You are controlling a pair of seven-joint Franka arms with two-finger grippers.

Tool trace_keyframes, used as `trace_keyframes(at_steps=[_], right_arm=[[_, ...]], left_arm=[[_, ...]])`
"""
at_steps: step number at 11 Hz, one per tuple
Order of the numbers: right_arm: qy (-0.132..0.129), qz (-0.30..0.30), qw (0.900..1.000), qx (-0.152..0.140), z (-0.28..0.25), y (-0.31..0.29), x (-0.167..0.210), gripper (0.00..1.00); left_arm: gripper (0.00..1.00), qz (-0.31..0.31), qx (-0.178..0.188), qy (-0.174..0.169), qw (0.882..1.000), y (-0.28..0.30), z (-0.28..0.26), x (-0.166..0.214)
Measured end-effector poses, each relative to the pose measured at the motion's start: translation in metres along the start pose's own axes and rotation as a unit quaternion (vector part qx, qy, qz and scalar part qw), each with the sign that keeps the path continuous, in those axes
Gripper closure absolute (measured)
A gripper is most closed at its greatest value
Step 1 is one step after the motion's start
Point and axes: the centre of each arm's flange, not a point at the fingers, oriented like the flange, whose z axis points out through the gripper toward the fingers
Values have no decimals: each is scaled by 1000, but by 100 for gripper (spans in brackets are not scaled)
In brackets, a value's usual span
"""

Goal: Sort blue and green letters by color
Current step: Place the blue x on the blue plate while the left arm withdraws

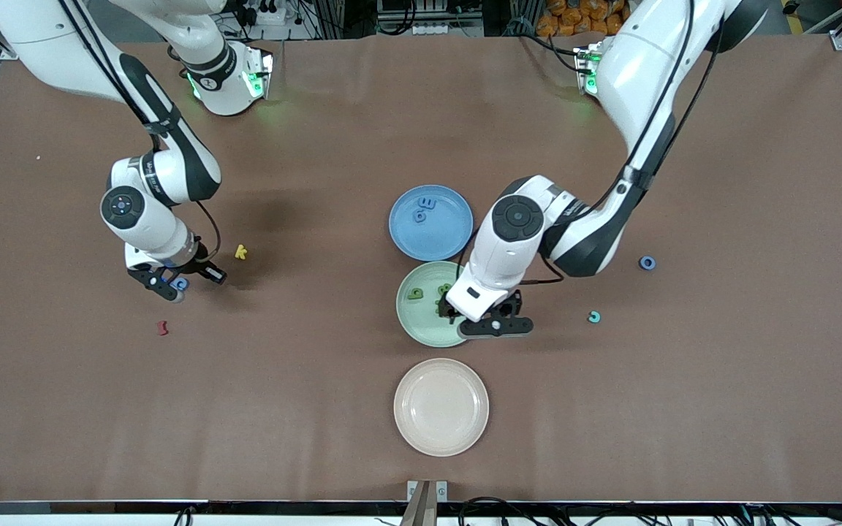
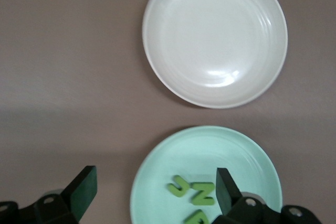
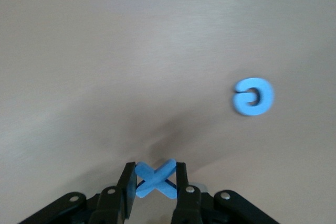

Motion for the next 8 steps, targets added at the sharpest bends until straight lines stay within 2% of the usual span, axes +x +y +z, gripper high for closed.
trace_keyframes(at_steps=[3,7,8], right_arm=[[1,-71,997,6,-17,-63,-33,66],[-1,-157,987,11,-26,-135,-111,66],[-3,-167,986,11,-32,-152,-130,66]], left_arm=[[0,20,37,17,999,-26,-51,23],[0,76,84,0,994,-92,-127,55],[0,75,86,-11,993,-106,-147,58]])
